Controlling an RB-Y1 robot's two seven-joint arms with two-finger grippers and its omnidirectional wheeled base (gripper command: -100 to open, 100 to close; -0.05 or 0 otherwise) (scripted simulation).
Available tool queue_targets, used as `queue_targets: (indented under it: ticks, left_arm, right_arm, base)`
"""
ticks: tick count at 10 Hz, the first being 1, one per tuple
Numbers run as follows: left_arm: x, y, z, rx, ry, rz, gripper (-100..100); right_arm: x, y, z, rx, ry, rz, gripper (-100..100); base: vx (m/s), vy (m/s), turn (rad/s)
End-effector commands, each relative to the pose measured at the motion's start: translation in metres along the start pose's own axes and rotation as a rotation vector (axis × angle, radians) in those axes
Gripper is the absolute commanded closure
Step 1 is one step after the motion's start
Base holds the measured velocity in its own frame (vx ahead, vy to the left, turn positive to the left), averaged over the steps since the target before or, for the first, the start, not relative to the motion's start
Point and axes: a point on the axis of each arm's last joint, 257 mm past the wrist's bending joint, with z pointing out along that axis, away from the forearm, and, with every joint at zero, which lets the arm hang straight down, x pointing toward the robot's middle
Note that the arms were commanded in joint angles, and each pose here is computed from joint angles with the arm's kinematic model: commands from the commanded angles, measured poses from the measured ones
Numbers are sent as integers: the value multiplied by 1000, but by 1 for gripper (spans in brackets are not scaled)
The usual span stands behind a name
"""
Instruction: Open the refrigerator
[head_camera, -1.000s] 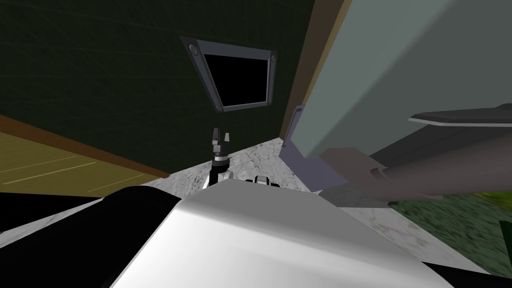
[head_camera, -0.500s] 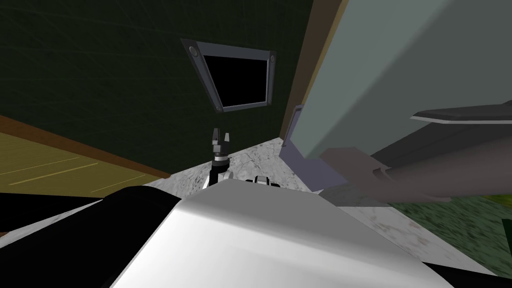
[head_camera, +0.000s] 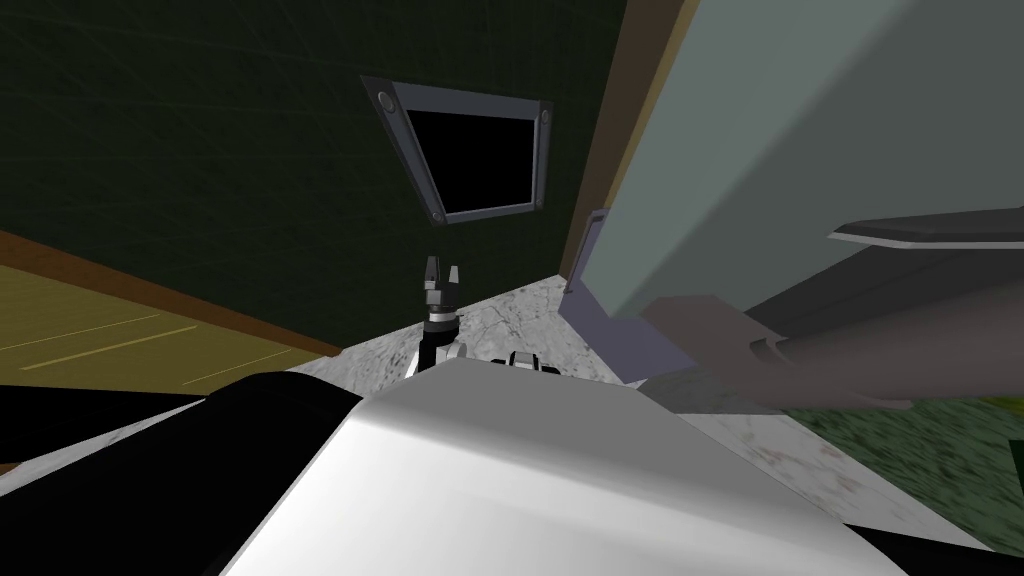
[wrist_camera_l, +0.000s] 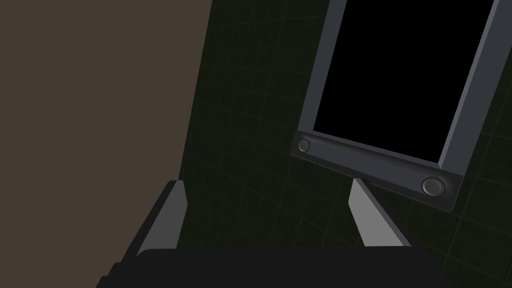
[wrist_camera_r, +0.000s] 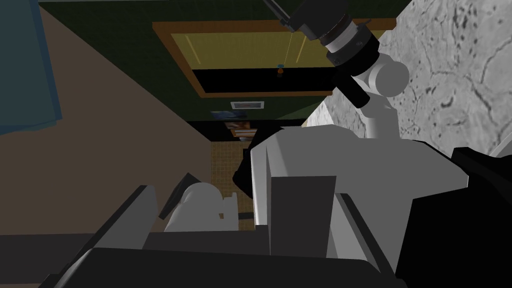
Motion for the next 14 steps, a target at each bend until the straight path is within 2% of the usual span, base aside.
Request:
queue_targets:
  ticks: [1,12,13,14]
  left_arm:
    - [0,0,0,0,0,0,0]
    - [0,0,0,0,0,0,0]
    - [0,0,0,0,0,0,0]
    - [0,0,0,0,0,0,0]
  right_arm:
    - [3,-18,-3,17,8,2,-100]
    - [3,-23,-4,21,10,2,-100]
    - [-1,-19,0,-21,-15,20,-100]
    - [-1,-19,0,-21,-15,20,-100]
  base:
    - [-46,-16,-11]
    - [-3,-2,2]
    - [-44,-11,-16]
    - [-41,-31,5]
